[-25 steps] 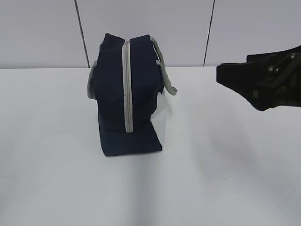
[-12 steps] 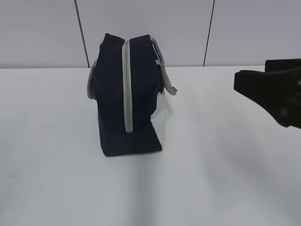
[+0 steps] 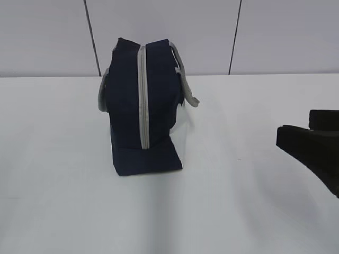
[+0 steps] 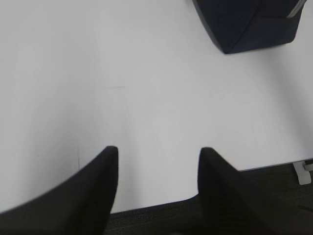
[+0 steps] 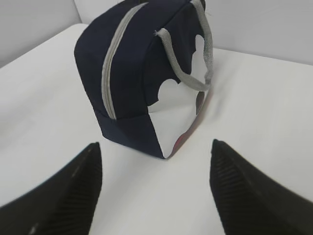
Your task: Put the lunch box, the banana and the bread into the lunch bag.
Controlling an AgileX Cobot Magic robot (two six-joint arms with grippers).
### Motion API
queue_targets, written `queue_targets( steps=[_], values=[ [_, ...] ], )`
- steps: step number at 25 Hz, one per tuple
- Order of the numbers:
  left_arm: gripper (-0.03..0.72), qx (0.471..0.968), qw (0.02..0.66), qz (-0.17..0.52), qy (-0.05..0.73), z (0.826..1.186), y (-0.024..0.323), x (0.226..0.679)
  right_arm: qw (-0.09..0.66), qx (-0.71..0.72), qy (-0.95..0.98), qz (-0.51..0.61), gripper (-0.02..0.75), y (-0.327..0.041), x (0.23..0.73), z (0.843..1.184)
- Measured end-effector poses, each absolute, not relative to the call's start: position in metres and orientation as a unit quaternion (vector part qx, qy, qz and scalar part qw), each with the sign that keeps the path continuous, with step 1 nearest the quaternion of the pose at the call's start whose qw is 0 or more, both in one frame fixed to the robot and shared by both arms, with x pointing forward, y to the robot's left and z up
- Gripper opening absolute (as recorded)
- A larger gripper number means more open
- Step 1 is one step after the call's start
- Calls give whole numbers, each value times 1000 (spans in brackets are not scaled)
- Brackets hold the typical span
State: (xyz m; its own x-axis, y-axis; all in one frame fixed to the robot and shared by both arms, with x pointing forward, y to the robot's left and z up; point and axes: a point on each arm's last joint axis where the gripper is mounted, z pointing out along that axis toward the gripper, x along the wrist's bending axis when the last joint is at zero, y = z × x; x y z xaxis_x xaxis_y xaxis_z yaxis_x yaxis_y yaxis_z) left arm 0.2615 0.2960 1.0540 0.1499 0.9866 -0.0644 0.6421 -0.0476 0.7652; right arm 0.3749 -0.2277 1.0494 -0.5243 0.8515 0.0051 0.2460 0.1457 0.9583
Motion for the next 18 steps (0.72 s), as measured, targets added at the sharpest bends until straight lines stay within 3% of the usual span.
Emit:
queue_targets(
  steps=[9,14,18],
  values=[
    [355,678,340,254,601,1054,296,261,305,394,674,545,509,-235,361,1043],
    [349,678,340,254,601,1054,296,261,348,473,659,470,509,-253,366,1035],
    [349,678,340,254,601,1054,296,261,324,493,713,379,509,-258,362,1041]
  ],
)
